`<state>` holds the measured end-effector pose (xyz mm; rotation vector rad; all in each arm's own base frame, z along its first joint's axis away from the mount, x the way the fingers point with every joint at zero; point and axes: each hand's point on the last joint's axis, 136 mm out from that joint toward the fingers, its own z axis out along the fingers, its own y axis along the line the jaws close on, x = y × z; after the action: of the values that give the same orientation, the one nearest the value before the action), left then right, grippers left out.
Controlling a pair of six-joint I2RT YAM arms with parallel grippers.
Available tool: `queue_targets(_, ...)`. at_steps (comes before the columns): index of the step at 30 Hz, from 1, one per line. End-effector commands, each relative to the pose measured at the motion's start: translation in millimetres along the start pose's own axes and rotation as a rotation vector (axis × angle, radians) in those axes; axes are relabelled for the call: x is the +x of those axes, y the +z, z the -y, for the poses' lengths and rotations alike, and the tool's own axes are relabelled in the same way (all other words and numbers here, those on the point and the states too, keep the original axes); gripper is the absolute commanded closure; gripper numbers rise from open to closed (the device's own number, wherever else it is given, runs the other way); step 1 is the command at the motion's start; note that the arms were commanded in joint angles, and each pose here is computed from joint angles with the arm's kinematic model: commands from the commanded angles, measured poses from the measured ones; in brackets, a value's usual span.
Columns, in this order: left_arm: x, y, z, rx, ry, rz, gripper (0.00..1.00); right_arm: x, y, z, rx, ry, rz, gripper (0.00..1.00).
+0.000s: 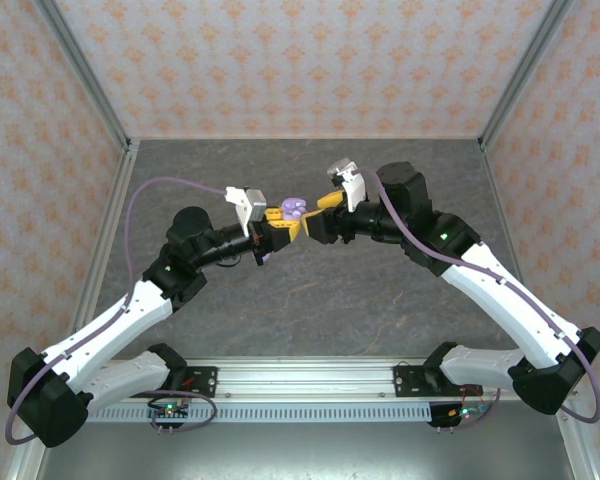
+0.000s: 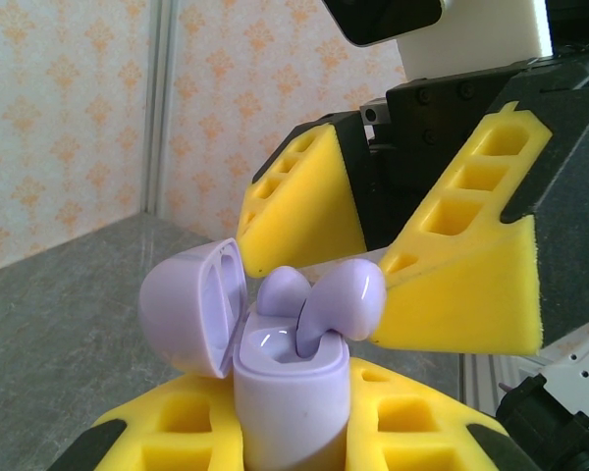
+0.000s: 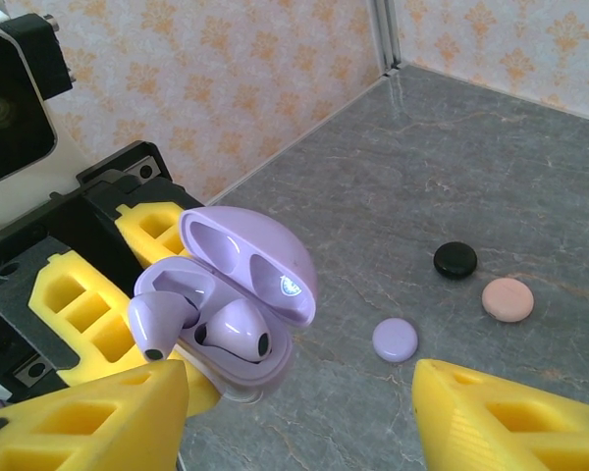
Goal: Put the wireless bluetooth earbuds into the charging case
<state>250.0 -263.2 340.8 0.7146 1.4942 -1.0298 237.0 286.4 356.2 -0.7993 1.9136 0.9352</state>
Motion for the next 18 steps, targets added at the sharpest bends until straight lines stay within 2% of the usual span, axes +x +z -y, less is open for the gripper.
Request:
queue_targets(1,-9.2,0.7,4.0,0.006,0.026,0.031,0.98,-14.4,-3.4,-7.0,-0.028,-0.001,0.035,0.38)
queue_targets(18,-9.1,2.8,3.6,0.01,0.026,0.025,0.98,-16.6,5.9,-6.9,-0.047,0.006,0.025,0.38)
